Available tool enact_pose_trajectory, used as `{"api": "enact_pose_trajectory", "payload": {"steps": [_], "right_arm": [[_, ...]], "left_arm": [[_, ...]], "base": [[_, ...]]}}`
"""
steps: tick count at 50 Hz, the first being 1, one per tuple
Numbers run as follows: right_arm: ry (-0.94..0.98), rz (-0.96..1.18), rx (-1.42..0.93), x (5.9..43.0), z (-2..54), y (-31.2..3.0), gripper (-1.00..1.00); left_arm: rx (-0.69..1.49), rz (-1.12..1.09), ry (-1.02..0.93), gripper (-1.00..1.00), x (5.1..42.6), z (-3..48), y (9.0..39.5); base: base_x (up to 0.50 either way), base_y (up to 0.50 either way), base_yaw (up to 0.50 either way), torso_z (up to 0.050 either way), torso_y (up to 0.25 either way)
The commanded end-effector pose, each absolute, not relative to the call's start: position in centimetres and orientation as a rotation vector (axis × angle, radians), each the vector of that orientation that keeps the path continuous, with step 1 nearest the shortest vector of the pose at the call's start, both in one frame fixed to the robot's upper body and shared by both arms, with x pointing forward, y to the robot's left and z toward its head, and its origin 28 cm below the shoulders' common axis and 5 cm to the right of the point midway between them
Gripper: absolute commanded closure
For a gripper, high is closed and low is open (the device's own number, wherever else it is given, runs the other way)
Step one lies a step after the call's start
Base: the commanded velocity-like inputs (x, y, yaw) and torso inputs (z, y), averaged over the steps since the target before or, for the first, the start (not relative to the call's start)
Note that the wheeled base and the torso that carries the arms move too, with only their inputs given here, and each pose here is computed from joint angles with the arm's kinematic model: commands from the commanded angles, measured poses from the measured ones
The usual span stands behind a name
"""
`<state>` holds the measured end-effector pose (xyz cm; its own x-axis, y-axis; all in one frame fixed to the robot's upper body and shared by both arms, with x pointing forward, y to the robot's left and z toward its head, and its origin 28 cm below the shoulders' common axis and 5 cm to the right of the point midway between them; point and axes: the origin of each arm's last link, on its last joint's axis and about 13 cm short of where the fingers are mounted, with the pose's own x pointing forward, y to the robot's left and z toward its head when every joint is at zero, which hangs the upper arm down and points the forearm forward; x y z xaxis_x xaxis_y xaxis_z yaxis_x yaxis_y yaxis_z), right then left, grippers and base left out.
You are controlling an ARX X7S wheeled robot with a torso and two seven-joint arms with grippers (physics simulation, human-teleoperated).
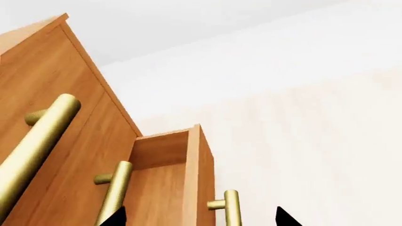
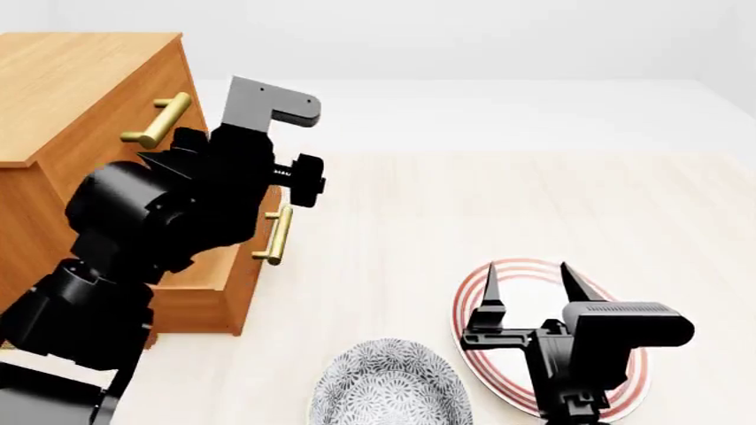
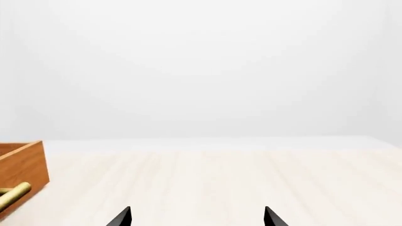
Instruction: Open the bottom drawer of the cabinet.
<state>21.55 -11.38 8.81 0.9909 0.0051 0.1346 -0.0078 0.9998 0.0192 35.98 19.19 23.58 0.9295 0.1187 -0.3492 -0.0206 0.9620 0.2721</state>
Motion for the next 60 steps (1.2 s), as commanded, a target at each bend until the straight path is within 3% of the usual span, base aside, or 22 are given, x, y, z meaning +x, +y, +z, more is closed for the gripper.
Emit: {"api": "enact_pose_trajectory", "payload": {"steps": [1,14,60], "right_arm": [[-0.136,0.004,0.019,21.7,8.7,-11.4,-1.0],[-0.133,0.008,0.019,21.7,8.6,-11.3,-1.0],[-0.122,0.005,0.025,21.6,8.1,-11.3,-1.0]], "left_arm": [[0.214,0.071,0.489,-1.0,35.7,24.7,20.1],[0.158,0.038,0.639,-1.0,35.7,23.1,20.5],[0.136,0.121,0.861,-1.0,38.2,14.0,21.8]], "base": [[0.0,0.0,0.0,0.0,0.0],[0.0,0.0,0.0,0.0,0.0],[0.0,0.0,0.0,0.0,0.0]]}}
